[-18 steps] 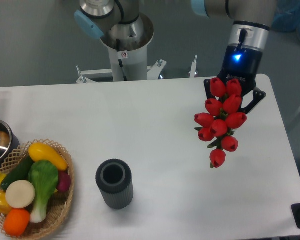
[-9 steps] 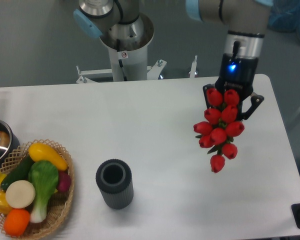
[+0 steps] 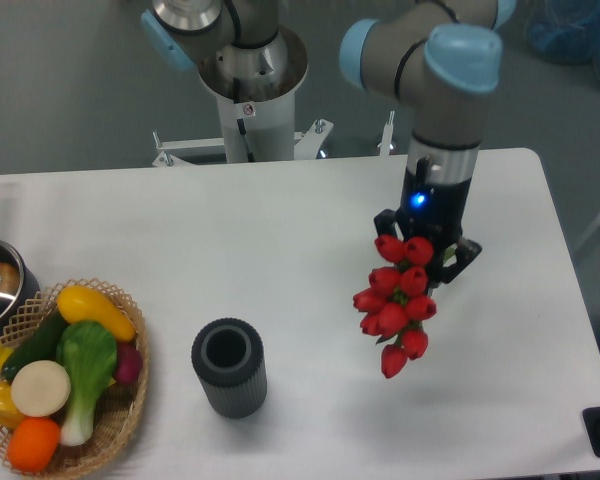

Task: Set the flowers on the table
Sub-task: 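Move the held tulips toward the black vase and lower them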

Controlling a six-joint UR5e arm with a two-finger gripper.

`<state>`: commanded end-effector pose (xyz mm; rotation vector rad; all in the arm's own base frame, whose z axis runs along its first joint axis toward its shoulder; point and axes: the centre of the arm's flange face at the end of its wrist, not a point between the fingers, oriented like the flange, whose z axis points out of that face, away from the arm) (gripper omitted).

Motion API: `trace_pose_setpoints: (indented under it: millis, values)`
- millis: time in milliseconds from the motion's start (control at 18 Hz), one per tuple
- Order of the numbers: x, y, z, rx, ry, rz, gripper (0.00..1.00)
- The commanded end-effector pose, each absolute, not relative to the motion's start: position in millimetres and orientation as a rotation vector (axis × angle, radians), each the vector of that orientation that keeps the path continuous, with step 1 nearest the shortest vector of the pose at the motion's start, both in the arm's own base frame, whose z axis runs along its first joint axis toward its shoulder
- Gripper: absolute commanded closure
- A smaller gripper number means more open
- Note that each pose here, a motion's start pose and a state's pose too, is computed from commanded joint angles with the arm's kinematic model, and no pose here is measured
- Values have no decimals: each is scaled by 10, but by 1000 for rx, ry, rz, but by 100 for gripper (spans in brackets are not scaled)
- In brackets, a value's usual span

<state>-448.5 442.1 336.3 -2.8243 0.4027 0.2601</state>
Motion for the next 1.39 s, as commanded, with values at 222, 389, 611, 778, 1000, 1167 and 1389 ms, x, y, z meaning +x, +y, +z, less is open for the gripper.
trace_pose_setpoints:
  millis: [222,389,611,778,1000,1167,1389]
  values:
    - [-4420,4562,3034,-2898,454,227,62]
    - [-4404,4545,2849,-2943,458,152,62]
    - [-4369,4570,2624,-2974,482,104,62]
    - [-4349,4604,2513,-2980,491,77,61]
    - [-4328,4590,2385,-2990,491,46,58]
    - [-4326,4600,2349,-2991,493,39,50]
    - [-4351,4606,2291,-2994,491,33,49]
